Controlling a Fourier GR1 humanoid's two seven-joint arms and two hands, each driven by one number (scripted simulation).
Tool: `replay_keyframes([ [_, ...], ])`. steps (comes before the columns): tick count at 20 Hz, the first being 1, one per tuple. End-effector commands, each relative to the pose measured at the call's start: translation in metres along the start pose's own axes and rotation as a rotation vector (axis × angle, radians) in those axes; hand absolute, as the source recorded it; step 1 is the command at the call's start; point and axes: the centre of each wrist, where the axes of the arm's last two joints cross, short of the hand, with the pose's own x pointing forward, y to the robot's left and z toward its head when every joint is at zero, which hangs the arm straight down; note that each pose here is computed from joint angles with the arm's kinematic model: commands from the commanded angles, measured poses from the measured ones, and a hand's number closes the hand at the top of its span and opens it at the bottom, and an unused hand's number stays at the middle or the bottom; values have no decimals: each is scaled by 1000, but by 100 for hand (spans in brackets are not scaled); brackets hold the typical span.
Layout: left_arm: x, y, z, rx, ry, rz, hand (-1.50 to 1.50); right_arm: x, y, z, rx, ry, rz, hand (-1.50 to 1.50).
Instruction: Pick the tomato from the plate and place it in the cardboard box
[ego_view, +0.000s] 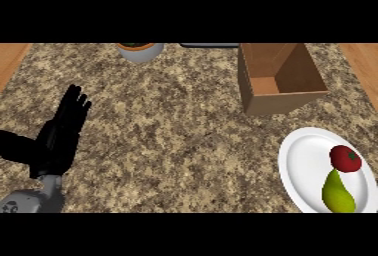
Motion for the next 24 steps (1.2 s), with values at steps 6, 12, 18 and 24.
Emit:
replay_keyframes([
  [6,2,-3,6,6,1,7,0,1,16,-19,23,88,8,-150],
  [12,-3,-1,4,10,3,-11,0,-1,55,-38,39,70,-3,-150],
  [18,1,5,8,20,2,-22,0,-6,44,-48,14,101,3,-150],
  [24,6,-1,-2,7,-6,1,0,7,67,-58,21,104,-7,-150],
])
